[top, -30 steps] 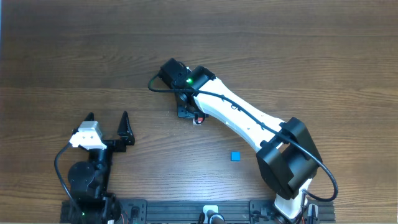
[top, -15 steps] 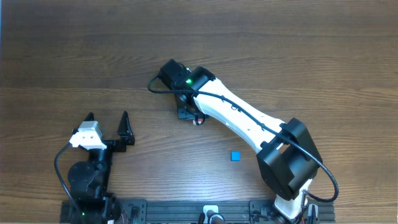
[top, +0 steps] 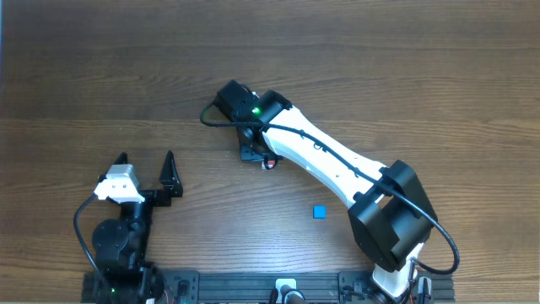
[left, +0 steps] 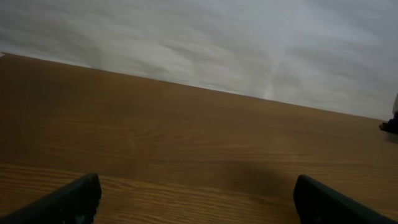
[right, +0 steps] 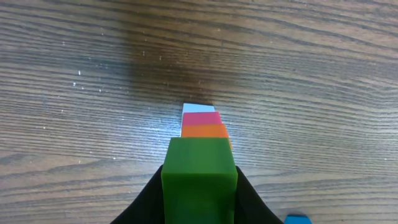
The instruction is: Stack Cubes
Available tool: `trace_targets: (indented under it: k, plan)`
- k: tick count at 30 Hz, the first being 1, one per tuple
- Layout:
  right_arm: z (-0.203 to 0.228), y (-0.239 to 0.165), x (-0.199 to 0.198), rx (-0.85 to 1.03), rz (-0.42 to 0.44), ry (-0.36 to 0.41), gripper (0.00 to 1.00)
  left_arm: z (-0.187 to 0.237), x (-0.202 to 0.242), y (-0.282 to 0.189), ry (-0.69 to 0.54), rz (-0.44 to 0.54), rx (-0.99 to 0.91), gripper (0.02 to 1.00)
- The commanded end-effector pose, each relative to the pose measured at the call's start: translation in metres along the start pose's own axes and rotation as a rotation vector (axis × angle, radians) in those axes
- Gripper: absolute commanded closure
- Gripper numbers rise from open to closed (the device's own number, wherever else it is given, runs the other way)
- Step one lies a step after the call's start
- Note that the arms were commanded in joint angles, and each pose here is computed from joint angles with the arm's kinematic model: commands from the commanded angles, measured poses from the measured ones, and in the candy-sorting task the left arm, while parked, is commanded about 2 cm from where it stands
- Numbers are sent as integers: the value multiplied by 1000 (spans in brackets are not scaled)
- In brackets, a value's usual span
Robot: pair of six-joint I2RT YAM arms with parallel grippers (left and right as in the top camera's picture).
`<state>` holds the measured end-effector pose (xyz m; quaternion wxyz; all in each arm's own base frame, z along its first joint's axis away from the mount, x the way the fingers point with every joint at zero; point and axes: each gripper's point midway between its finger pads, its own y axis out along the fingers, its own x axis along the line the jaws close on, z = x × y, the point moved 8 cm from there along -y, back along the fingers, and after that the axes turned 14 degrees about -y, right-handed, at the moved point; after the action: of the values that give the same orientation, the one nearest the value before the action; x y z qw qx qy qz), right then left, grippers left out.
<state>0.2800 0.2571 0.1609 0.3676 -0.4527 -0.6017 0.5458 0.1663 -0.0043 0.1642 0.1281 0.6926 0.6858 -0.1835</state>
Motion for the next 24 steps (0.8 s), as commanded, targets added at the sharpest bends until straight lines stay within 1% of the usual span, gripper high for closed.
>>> trace_targets:
  k: [1, 24]
  plan:
    - [1, -7, 1, -19, -7, -5, 989, 1, 1, 0, 14, 4, 0, 18]
    - [1, 7, 3, 12, 7, -8, 991, 1, 1, 0, 14, 4, 0, 18]
